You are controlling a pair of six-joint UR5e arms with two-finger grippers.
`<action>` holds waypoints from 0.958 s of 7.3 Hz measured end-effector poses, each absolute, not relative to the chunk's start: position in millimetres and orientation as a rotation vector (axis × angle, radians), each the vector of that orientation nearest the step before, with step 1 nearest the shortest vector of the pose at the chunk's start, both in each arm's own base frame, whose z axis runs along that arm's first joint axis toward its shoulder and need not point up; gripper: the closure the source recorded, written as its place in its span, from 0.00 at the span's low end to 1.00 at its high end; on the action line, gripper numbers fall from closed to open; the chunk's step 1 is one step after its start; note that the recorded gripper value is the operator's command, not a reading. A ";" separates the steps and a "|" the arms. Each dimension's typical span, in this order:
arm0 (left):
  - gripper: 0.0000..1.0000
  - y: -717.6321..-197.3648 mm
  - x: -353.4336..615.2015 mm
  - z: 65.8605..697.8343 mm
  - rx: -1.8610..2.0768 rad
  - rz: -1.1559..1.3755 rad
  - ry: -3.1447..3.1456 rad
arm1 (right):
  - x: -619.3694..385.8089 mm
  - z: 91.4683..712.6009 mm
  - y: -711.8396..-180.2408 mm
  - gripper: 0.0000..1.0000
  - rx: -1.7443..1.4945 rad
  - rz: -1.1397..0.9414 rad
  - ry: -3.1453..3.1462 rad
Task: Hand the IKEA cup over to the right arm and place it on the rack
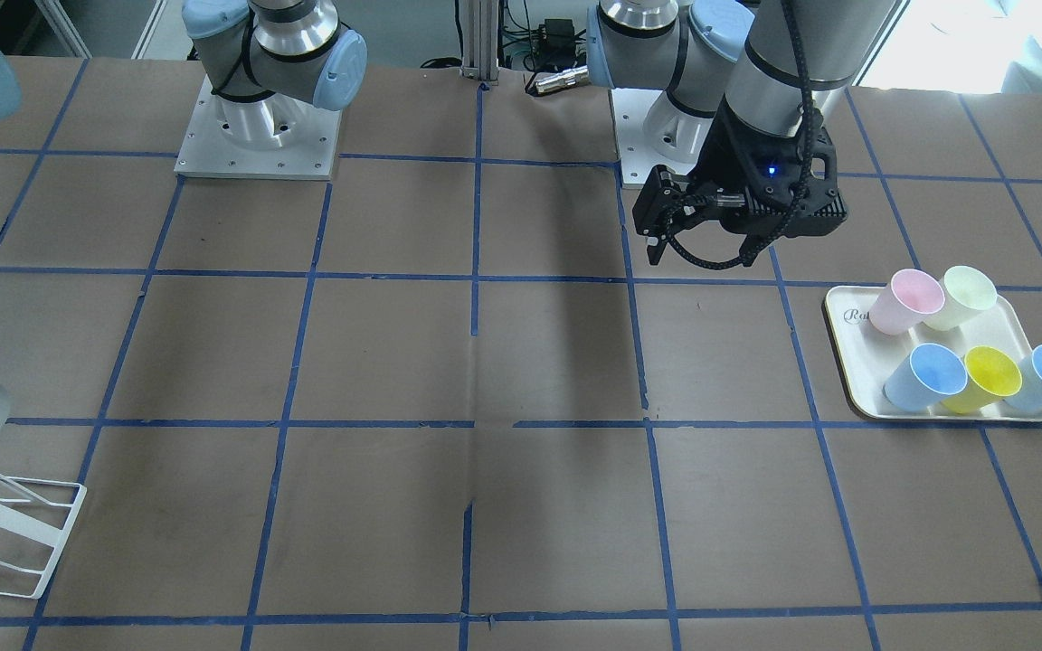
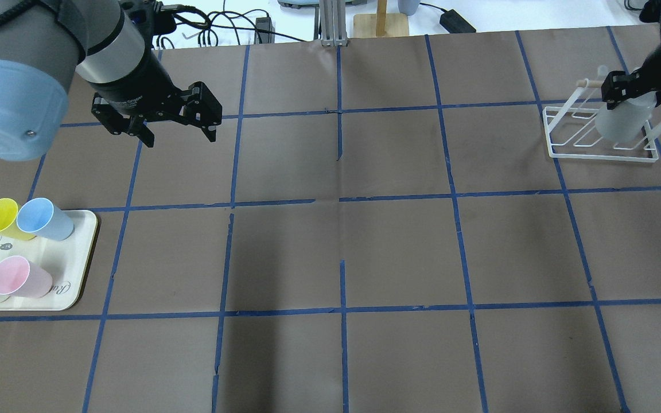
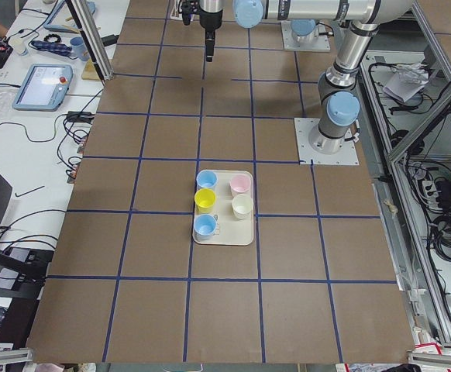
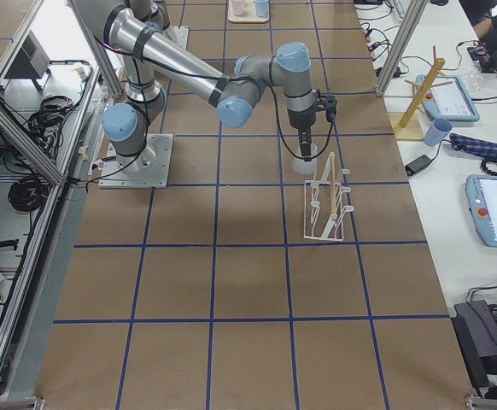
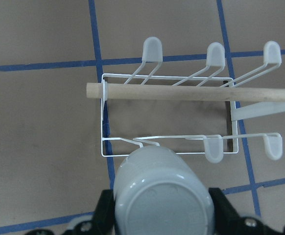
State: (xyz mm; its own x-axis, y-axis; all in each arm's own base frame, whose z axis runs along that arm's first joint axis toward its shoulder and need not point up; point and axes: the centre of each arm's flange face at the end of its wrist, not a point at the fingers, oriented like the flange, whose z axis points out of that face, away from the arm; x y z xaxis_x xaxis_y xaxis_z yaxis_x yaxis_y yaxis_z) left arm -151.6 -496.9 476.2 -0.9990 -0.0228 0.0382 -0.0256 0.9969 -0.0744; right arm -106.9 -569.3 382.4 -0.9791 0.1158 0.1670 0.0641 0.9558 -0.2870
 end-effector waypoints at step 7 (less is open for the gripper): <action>0.00 -493.9 -154.8 479.2 0.021 0.110 -3.064 | -115.3 376.0 -597.2 0.58 -0.145 0.434 -2.950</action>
State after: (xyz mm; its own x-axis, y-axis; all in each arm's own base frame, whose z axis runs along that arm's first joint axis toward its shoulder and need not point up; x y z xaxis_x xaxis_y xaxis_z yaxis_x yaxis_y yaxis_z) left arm -154.8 -493.9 479.2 -0.9970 -0.0108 0.0761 -0.0162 0.9973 -0.0712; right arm -115.3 -597.2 376.0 -0.9832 0.1180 0.1395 0.0729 0.9534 -0.2928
